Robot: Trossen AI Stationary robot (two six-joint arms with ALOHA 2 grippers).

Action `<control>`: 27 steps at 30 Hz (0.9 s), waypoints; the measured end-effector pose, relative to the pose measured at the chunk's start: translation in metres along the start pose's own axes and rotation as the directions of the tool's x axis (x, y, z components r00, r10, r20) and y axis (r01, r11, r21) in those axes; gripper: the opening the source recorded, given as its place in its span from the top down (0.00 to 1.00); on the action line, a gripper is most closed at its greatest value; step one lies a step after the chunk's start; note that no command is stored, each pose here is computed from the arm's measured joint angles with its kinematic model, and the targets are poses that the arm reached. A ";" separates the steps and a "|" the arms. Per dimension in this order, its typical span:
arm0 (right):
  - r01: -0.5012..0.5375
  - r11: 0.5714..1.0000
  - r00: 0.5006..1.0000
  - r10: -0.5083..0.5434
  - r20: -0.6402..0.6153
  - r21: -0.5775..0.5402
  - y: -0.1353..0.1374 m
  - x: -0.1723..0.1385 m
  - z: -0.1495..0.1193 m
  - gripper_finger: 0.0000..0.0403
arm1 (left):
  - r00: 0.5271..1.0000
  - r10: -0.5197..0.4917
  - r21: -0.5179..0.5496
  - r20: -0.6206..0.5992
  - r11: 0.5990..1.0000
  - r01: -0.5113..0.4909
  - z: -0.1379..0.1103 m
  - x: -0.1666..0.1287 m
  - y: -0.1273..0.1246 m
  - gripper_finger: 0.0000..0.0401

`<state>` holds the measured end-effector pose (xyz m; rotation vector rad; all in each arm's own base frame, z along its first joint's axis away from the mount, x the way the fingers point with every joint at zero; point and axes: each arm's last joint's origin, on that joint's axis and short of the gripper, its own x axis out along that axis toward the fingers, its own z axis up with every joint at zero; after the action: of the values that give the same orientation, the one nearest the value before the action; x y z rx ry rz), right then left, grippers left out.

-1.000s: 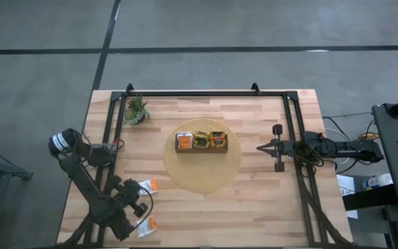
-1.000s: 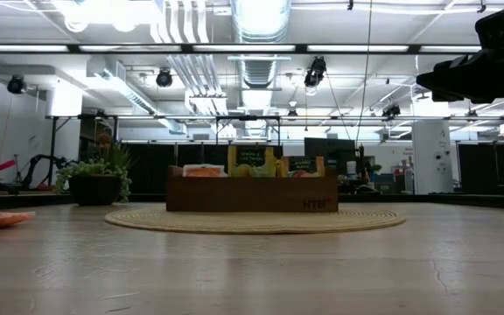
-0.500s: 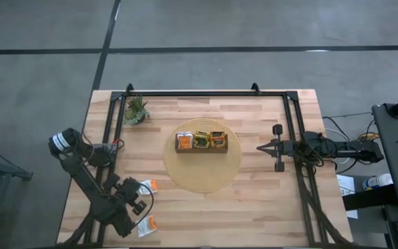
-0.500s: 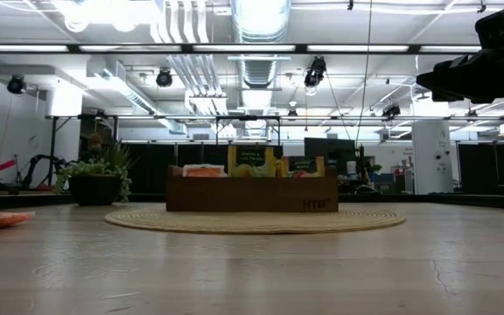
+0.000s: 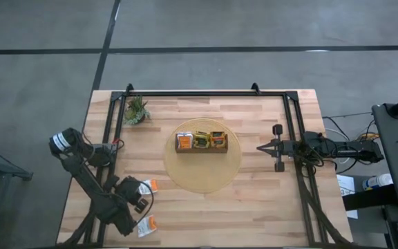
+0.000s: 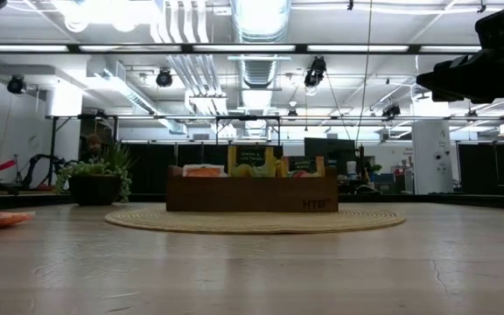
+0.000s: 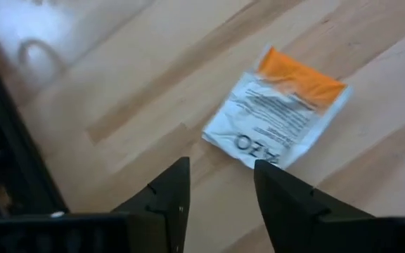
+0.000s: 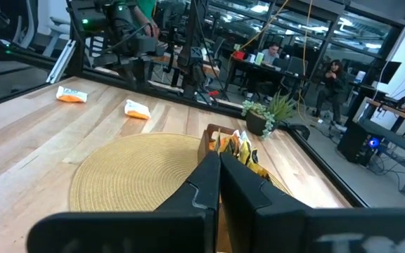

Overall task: Pick & Place Tea
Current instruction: Put the white tea bag into the left section of the wooden organizer

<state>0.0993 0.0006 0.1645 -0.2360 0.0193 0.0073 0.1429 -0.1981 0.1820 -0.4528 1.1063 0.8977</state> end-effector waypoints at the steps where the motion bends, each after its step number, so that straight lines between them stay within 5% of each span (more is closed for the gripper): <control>1: 0.000 1.000 1.000 0.000 0.000 0.000 0.000 0.000 0.000 0.98 | 1.000 -0.010 -0.017 -0.004 1.000 0.010 0.000 0.000 -0.001 0.62; 27: 0.001 1.000 1.000 -0.001 0.001 0.000 0.000 0.000 0.000 0.98 | 0.974 -0.226 -0.283 0.009 0.934 0.220 -0.015 0.017 -0.011 0.62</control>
<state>0.0993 0.0005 0.1647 -0.2360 0.0183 0.0068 0.1455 -0.2087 0.1591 -0.8118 0.9275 0.8527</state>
